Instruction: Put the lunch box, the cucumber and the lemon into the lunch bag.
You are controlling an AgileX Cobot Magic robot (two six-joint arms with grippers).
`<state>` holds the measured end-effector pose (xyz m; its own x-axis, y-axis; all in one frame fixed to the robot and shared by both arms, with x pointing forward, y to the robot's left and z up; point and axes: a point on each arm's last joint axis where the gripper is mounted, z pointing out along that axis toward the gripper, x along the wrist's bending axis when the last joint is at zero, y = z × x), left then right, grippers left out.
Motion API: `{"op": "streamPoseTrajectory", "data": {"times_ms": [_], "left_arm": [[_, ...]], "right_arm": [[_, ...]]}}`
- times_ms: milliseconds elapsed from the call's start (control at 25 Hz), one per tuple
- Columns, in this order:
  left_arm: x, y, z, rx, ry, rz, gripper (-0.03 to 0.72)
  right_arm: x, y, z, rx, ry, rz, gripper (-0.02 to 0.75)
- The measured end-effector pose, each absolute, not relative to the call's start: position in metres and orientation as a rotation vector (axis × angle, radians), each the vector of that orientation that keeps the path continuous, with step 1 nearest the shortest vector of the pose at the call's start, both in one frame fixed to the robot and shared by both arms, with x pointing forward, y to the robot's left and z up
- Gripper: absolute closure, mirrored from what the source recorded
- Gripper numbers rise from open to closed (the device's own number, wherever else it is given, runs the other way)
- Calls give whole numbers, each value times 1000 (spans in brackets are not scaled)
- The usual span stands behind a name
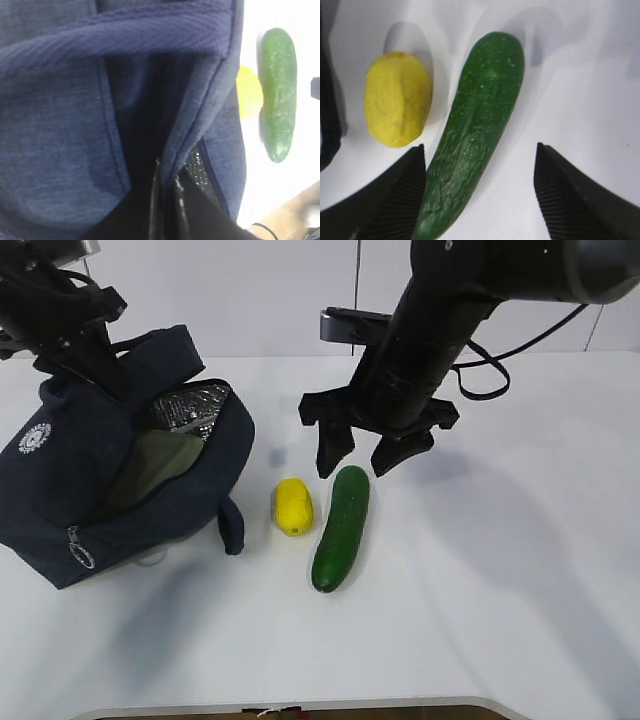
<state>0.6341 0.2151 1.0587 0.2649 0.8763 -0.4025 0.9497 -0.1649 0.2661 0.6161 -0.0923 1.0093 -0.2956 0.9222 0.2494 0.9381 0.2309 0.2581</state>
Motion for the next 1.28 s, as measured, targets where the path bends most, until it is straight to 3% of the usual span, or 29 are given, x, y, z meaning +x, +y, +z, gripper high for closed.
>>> {"op": "streamPoseTrajectory", "data": {"times_ms": [760,1280], "left_arm": [[634,217,1058,2102,1654,-191,703],[634,218,1057,2112,1656,-181,703]], "right_arm": [[635,-93,953,-2164,-2219,-413,202],[638,-85,934,-2191,-2084,-424,205]]}}
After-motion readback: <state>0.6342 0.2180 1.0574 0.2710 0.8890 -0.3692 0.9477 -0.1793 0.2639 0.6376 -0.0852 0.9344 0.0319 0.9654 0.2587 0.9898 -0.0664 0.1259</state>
